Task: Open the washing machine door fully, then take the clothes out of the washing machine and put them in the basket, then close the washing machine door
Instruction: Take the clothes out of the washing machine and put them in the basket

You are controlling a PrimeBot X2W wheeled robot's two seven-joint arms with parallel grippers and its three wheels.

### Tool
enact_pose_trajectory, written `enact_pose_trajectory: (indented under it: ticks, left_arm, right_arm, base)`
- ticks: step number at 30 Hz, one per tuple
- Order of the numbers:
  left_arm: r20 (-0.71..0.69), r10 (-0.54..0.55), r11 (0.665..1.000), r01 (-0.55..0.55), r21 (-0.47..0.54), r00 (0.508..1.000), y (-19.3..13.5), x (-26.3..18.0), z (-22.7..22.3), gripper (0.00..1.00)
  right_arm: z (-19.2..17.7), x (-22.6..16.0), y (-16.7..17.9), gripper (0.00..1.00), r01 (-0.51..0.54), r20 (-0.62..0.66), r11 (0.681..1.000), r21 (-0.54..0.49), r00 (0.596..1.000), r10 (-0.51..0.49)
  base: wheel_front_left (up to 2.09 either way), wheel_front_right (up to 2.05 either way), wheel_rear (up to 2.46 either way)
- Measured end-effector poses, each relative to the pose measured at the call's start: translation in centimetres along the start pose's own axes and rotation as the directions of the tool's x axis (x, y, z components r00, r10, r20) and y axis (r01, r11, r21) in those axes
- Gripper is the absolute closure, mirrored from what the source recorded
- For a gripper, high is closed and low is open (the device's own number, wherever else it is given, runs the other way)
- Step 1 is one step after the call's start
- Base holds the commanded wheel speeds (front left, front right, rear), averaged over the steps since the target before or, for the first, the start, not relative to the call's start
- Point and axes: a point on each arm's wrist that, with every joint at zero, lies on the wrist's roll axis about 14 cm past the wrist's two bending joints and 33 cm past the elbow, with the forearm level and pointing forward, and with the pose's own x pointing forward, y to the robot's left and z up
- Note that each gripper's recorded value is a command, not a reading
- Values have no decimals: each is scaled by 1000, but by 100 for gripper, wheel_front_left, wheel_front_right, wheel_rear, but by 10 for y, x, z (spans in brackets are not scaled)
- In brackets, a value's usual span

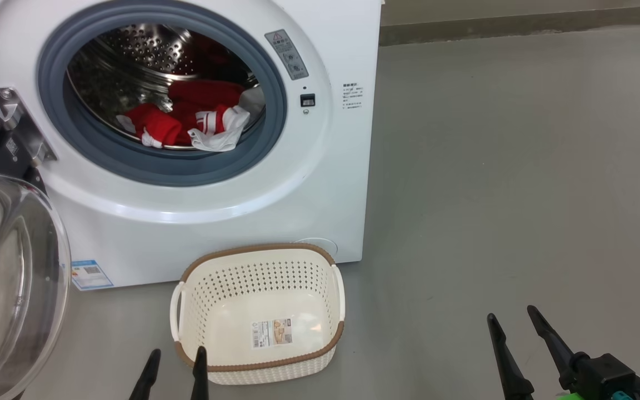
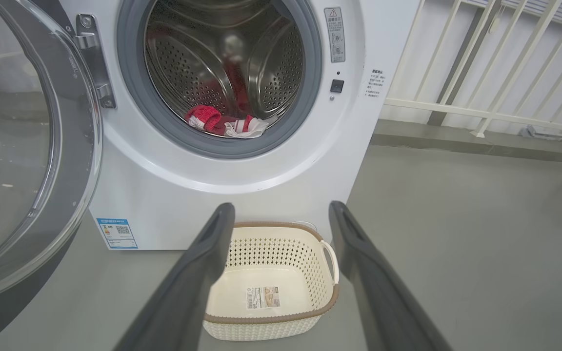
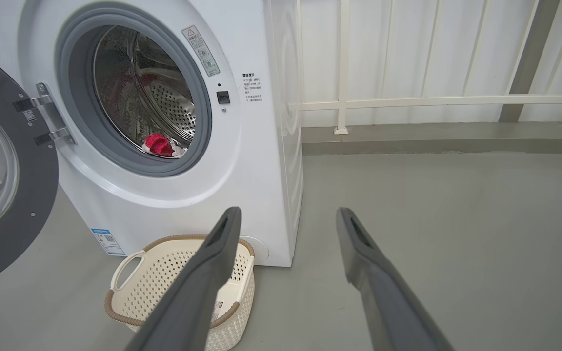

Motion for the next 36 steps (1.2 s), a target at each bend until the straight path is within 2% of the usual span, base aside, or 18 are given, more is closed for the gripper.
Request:
enact_pose_trajectory:
  ticks: [8, 22, 36]
  left_arm:
    - [-2, -6, 1000, 6, 2, 1000, -1, 0, -1, 0]
    - [3, -12, 1000, 12, 10, 1000, -3, 1, 0, 0]
    - [20, -5, 1000, 5, 17, 1000, -4, -1, 5, 0]
  right_arm:
    - [-1, 0, 0, 0, -1, -2, 1000, 1, 1000, 1]
    - [-3, 0, 0, 0, 0, -8, 1000, 1, 1000, 0]
    - [-4, -1, 2, 0, -6, -11, 1000, 2, 1000, 6]
  base:
    - [68, -71, 2]
    - [148, -148, 0]
    - [19, -19, 0]
